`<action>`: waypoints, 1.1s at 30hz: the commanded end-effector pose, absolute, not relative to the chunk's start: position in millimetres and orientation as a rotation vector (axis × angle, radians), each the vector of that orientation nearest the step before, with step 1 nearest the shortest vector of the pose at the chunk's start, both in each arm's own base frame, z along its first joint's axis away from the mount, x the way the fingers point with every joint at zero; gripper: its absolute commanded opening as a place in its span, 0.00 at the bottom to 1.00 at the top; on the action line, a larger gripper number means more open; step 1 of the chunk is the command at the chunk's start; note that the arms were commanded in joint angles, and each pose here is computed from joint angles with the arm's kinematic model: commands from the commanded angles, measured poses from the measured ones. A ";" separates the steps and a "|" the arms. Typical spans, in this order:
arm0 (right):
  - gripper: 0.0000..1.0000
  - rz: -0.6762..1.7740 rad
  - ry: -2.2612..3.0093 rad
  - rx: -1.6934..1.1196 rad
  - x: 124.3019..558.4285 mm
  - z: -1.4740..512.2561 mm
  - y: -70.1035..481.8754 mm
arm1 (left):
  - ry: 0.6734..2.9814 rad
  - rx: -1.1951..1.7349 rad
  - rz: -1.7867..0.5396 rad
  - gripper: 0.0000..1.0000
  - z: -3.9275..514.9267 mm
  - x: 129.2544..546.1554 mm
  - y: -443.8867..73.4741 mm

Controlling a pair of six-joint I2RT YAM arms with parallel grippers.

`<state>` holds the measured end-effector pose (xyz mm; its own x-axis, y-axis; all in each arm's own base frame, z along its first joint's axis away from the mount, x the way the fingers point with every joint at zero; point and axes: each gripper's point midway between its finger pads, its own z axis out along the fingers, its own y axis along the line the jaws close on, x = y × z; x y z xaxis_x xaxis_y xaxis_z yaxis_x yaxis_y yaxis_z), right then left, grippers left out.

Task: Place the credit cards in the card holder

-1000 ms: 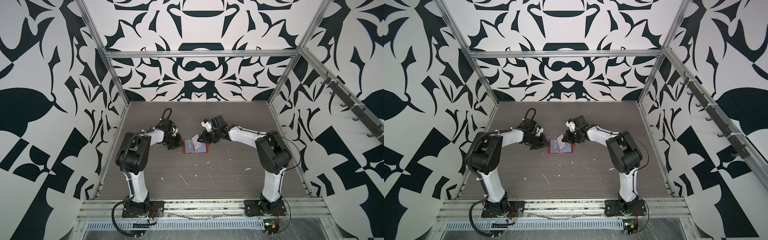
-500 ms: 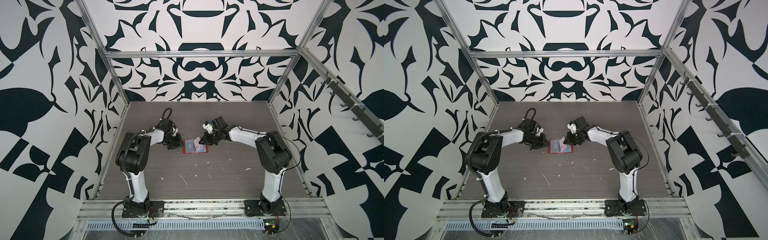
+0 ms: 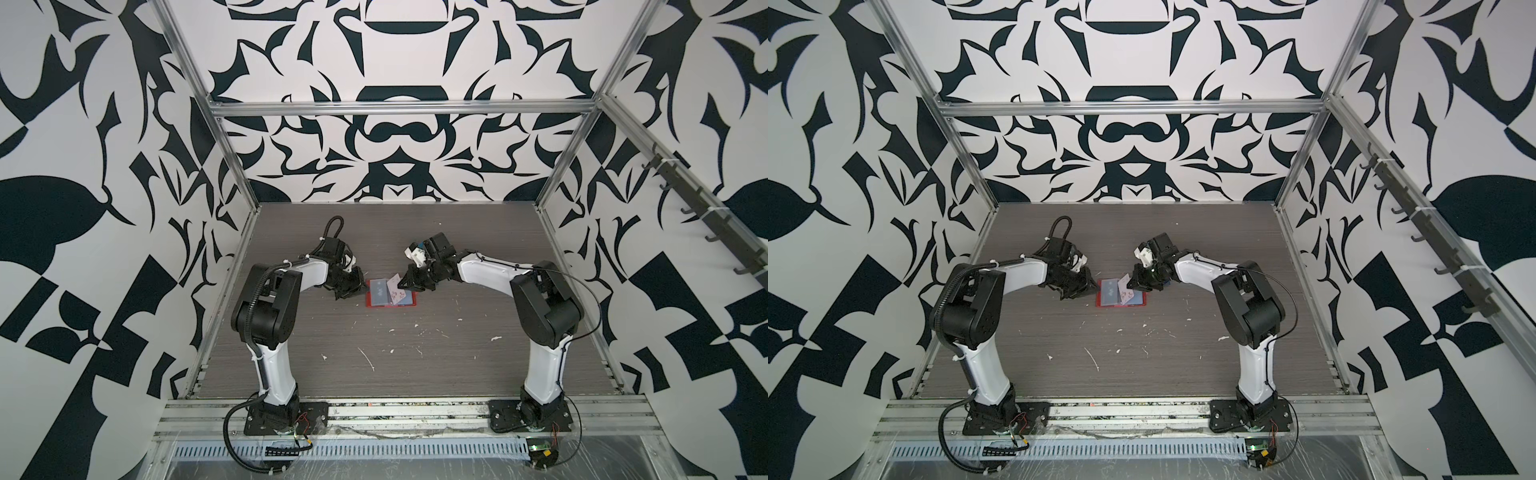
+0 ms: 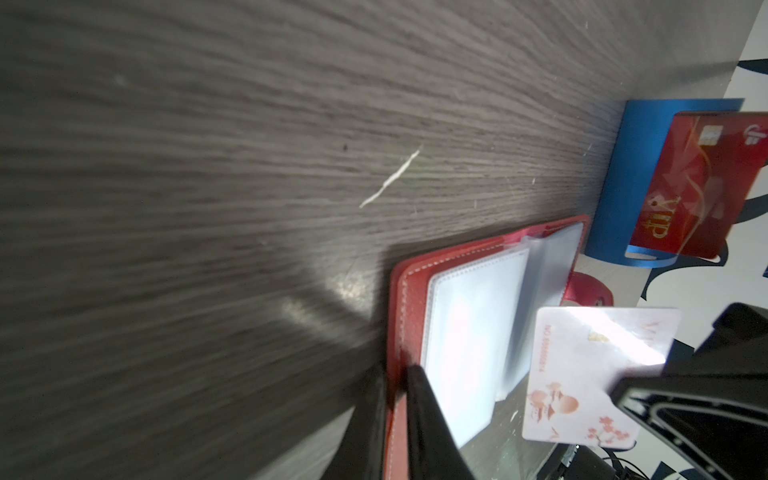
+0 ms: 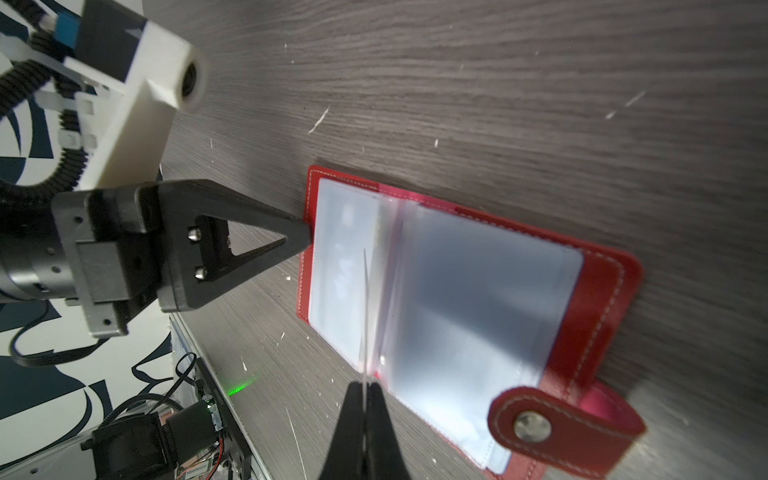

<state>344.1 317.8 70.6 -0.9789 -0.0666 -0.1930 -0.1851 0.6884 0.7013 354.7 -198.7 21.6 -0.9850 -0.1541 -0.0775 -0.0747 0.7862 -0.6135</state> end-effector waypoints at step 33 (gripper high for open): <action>0.00 1.241 2.752 -0.200 351.3 54.2 330.8 | 2.977 -0.244 -0.824 0.16 -10.5 336.2 -179.8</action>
<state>343.5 326.4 49.3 -0.9859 -0.0850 -0.1441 -0.1639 0.6632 0.7303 354.7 -198.8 21.6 -0.9851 -0.1528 -0.0783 -0.0732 0.7862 -0.6136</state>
